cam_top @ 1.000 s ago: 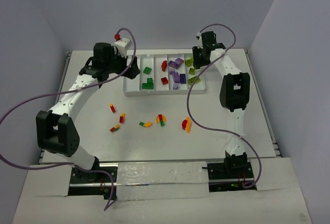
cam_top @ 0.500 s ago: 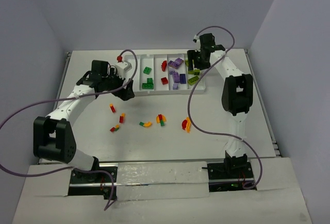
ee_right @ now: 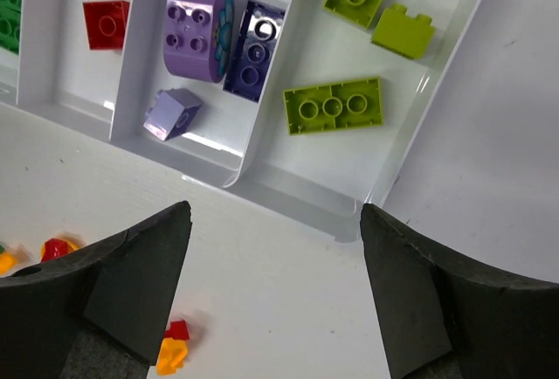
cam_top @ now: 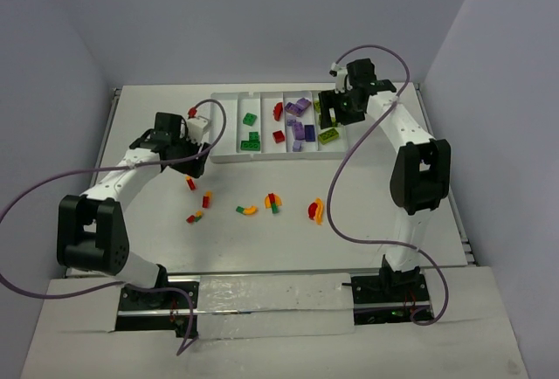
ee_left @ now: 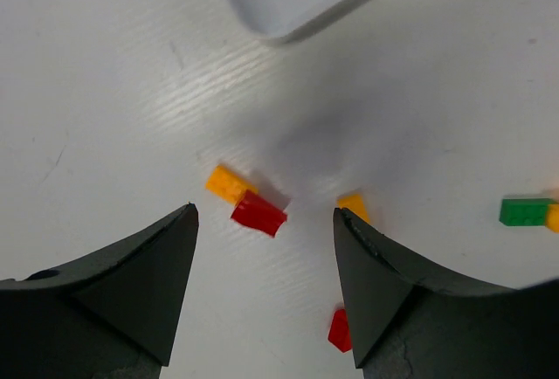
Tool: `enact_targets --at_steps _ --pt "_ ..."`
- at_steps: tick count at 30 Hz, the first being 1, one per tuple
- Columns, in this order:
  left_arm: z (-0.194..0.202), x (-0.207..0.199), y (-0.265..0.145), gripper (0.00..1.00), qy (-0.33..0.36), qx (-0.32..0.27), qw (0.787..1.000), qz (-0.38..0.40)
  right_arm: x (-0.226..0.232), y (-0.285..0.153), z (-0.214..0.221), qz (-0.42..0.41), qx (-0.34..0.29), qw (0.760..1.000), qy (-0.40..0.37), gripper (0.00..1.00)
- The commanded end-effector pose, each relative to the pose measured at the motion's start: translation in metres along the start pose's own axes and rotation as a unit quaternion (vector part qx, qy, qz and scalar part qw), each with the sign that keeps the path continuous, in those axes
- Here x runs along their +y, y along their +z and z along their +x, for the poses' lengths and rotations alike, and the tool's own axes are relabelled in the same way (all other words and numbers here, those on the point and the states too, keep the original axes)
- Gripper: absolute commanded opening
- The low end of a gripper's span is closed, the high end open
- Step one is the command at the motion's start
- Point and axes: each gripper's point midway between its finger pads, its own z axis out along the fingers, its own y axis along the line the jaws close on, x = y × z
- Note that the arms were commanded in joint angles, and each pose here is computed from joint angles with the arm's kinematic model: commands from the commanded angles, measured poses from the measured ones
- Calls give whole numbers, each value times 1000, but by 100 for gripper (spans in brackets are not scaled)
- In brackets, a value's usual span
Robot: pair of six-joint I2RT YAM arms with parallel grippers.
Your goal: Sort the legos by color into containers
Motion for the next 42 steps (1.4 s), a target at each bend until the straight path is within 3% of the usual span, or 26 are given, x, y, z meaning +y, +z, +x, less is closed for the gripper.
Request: enact_targets --at_steps 1,7,17,26,42 --pt "18 17 4 73 -75 23 995 -66 6 -17 0 1 -11 1000 -15 85" --pt "37 -1 12 69 -157 95 982 -33 10 -12 4 -12 -2 1000 -12 85" --pt "36 7 27 65 -213 100 970 -63 13 -10 5 -22 1 1000 -14 85" --pt "46 24 37 48 -211 118 964 -112 17 -9 5 -35 1 999 -14 84" --pt "36 31 32 32 -194 94 969 -123 20 -8 5 -43 1 999 -13 83"
